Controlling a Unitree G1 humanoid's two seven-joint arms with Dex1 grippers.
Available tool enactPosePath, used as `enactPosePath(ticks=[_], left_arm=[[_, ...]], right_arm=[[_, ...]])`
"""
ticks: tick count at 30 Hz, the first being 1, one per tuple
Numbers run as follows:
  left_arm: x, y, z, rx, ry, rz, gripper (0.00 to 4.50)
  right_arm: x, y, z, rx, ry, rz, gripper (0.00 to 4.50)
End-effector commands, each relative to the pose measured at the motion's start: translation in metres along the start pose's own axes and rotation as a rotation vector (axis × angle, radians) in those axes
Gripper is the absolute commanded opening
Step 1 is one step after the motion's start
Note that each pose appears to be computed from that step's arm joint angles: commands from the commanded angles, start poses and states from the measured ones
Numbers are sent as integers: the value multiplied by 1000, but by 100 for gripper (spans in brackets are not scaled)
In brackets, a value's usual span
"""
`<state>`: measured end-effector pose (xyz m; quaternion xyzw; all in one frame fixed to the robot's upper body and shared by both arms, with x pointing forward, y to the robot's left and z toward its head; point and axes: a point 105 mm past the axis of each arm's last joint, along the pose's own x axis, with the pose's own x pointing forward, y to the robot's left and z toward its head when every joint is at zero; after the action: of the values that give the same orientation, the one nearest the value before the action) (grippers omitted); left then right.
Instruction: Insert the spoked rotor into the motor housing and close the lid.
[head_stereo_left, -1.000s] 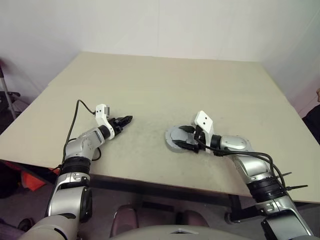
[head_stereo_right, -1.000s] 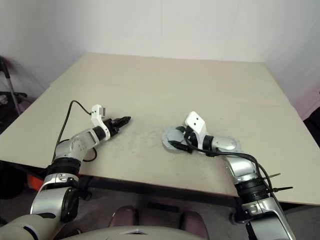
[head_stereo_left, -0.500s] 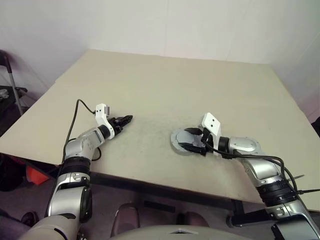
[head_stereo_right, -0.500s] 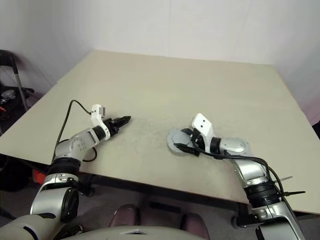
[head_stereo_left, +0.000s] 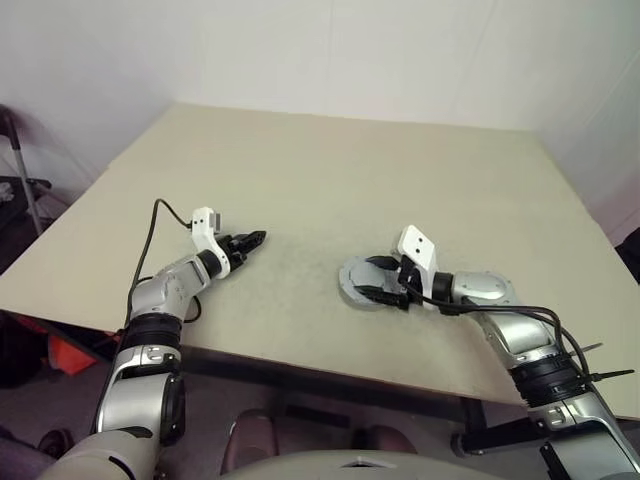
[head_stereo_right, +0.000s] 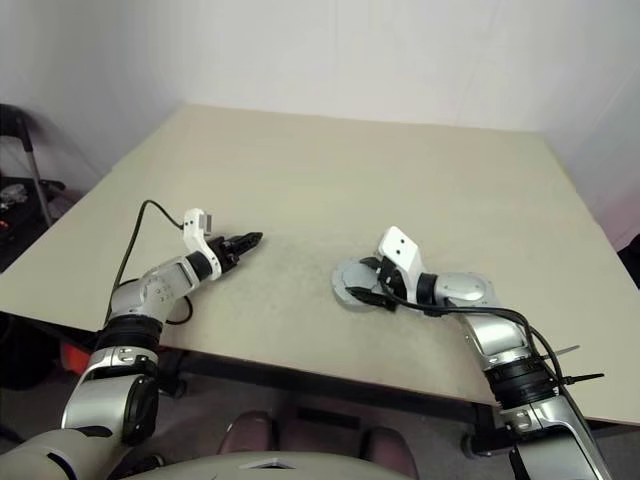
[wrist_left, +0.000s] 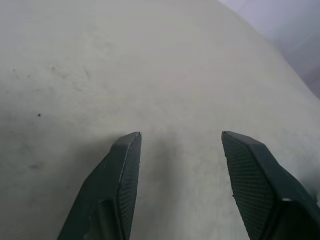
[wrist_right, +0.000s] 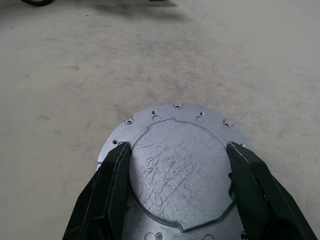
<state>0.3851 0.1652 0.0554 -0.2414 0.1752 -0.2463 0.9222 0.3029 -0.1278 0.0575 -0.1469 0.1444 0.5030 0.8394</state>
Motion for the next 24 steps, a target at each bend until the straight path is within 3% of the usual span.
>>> enactPosePath(ticks=[1,11,17,24], left_arm=[[-1,-7,13,25,-33,-25,272],[-2,-8,11,23,-26,-27,272],[-1,-8,11,23,-25,-25,272],[0,-6,12,22,-28,-18,272]], right_arm=[[-13,8,-64,116,241,-9,294],[-17,12,-42,129,177,25,294],[-20,5,-63,70,314,-22,294],[-23,1,-70,47,371,-40,294]])
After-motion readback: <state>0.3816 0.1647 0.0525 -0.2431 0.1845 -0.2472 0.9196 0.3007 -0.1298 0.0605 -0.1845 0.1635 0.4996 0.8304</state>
